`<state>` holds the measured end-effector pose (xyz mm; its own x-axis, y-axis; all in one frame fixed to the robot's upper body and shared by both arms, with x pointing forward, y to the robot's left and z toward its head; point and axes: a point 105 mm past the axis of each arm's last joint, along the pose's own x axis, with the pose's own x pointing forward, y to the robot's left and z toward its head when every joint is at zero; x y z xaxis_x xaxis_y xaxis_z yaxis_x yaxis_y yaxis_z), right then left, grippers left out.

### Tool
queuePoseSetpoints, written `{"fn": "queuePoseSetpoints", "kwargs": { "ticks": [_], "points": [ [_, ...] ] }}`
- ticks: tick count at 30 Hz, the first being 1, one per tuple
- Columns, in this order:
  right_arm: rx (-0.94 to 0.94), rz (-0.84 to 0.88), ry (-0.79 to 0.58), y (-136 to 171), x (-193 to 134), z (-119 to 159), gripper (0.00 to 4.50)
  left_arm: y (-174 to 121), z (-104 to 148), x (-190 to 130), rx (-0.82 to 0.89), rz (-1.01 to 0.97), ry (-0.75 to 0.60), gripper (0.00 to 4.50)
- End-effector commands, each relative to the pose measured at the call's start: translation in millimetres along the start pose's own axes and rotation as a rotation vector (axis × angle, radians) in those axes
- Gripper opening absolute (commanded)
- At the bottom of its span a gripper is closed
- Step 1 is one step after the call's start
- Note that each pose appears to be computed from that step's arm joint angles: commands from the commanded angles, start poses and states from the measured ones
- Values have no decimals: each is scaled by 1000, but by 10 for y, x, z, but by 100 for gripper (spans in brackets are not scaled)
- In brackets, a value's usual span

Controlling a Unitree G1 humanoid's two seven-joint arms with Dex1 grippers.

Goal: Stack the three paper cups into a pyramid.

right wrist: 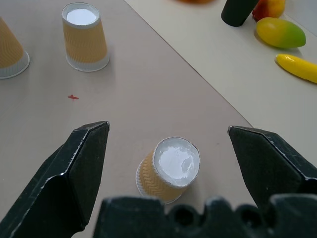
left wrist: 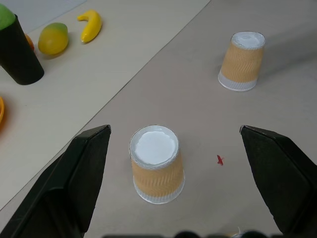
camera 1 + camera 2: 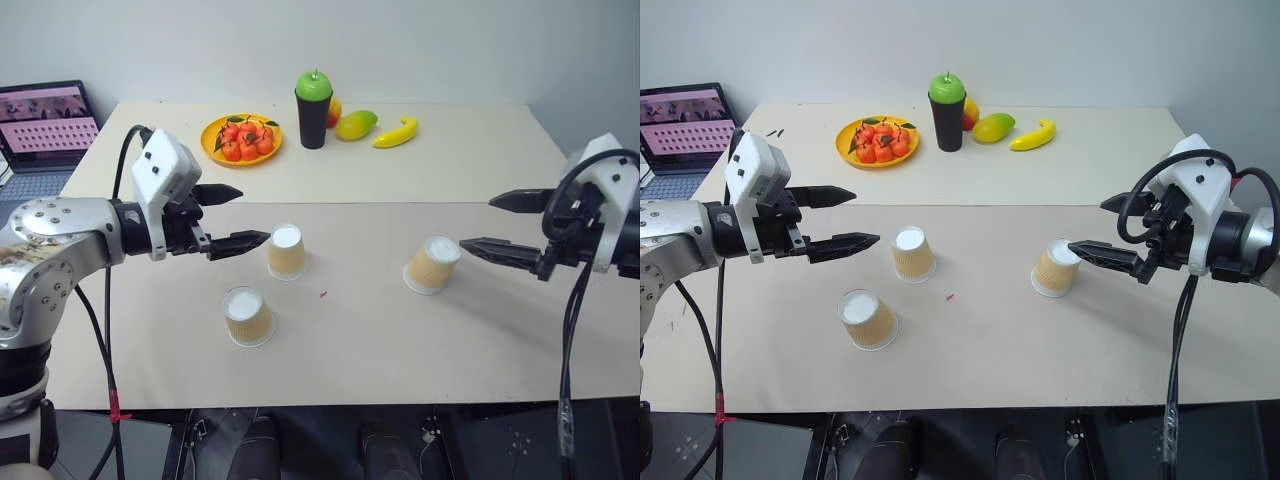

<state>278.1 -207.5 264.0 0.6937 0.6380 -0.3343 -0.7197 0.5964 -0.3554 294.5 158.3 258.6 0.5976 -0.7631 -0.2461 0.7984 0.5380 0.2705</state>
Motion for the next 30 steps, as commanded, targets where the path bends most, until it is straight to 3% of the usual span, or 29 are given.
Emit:
{"fn": "queuePoseSetpoints", "kwargs": {
  "ticks": [1,5,9,15,30],
  "points": [
    [-35,-6,-6,19,-13,21,450,-10,96,-28,45,7,-32,447],
    [-17,18,32,112,67,-158,450,-86,-19,7,-55,42,-120,447],
    [-5,24,31,149,125,-231,450,-176,-225,-63,-24,59,-99,447],
    [3,12,27,124,118,-266,450,-249,-260,-75,-15,38,-122,447],
    [-15,-28,24,67,105,-291,450,-477,-664,-22,-35,4,-107,447]
  ]
}}
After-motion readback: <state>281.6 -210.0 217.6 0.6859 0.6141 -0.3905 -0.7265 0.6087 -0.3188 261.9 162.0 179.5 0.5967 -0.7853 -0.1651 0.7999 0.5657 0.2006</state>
